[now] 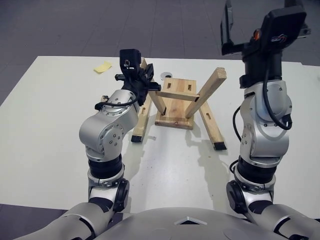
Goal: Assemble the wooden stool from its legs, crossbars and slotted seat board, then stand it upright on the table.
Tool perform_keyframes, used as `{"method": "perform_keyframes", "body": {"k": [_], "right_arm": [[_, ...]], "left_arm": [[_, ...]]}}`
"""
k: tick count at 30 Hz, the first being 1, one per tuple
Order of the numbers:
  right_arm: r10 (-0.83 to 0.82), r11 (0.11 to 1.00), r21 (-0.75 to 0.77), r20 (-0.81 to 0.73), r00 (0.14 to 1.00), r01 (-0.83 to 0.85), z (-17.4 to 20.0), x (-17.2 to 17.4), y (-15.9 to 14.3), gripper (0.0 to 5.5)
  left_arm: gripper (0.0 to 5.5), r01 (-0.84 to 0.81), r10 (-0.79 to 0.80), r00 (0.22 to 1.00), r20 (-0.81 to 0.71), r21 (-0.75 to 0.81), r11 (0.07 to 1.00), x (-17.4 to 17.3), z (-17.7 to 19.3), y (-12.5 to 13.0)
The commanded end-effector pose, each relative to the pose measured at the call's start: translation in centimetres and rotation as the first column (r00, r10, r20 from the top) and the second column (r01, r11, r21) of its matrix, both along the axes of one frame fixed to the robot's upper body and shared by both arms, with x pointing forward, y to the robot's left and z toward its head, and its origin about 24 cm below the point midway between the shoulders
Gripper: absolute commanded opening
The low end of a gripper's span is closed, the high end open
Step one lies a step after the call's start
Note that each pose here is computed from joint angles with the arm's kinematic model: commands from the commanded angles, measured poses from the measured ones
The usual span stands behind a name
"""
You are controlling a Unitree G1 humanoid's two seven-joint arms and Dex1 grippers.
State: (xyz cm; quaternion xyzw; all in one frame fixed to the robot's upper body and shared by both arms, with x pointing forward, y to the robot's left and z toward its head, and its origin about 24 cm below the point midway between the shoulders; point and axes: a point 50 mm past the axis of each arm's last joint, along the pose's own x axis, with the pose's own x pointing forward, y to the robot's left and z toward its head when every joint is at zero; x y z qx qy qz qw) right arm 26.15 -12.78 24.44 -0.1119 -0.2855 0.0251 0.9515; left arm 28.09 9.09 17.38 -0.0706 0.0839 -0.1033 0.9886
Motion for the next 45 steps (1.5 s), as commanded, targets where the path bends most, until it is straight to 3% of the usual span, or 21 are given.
{"method": "perform_keyframes", "body": {"k": [1, 9, 16, 22, 26, 31, 35, 38, 42, 45], "right_arm": [[0.053, 0.998, -0.028, -0.087, 0.995, -0.056, -0.9, 0.4, 1.5, 4.77], [0.075, 0.975, -0.178, -0.311, 0.947, -0.136, -5.0, 0.8, 4.2, 3.47], [0.046, 0.943, -0.297, -0.328, 0.943, -0.149, -5.4, 1.6, 6.2, 2.30], [0.040, 0.842, -0.425, -0.566, 0.823, -0.333, -10.2, 1.7, 8.3, 1.43], [-0.016, 0.812, -0.431, -0.691, 0.722, -0.394, -12.4, 1.8, 8.2, 0.75], [-0.019, 0.850, -0.416, -0.639, 0.769, -0.324, -11.1, 2.6, 7.2, 0.00], [0.079, 0.947, -0.263, -0.371, 0.925, -0.186, -5.3, 2.7, 6.2, 0.00], [0.120, 0.982, -0.115, -0.226, 0.967, -0.149, -2.0, 2.4, 5.6, 0.00], [0.349, 0.932, 0.226, -0.339, 0.874, -0.284, -2.5, 2.1, 6.2, 0.00], [0.451, 0.877, 0.380, -0.444, 0.774, -0.293, -4.1, 2.1, 6.9, 0.00]], "left_arm": [[1.04, -0.026, 0.112, 0.928, -0.355, 0.238, 0.971, -0.9, -8.2, 1.8], [1.05, -0.008, 0.099, 0.929, -0.358, 0.249, 0.968, -1.3, -8.5, 1.7], [1.06, -0.020, 0.106, 0.927, -0.359, 0.235, 0.972, -1.3, -8.6, 1.6], [1.06, -0.026, 0.092, 0.937, -0.338, 0.193, 0.981, -1.2, -7.9, 0.7], [1.06, -0.024, 0.080, 0.941, -0.328, 0.172, 0.985, -1.1, -7.4, 0.4], [1.06, -0.024, 0.080, 0.941, -0.329, 0.171, 0.985, -1.1, -7.4, 0.4], [1.06, -0.024, 0.081, 0.941, -0.329, 0.175, 0.984, -1.1, -7.4, 0.5], [1.06, -0.026, 0.085, 0.939, -0.335, 0.175, 0.984, -1.1, -7.6, 0.5], [1.06, -0.022, 0.080, 0.936, -0.342, 0.170, 0.985, -1.2, -7.7, 0.3], [1.06, -0.022, 0.080, 0.935, -0.345, 0.168, 0.986, -1.1, -7.9, 0.4]]}}
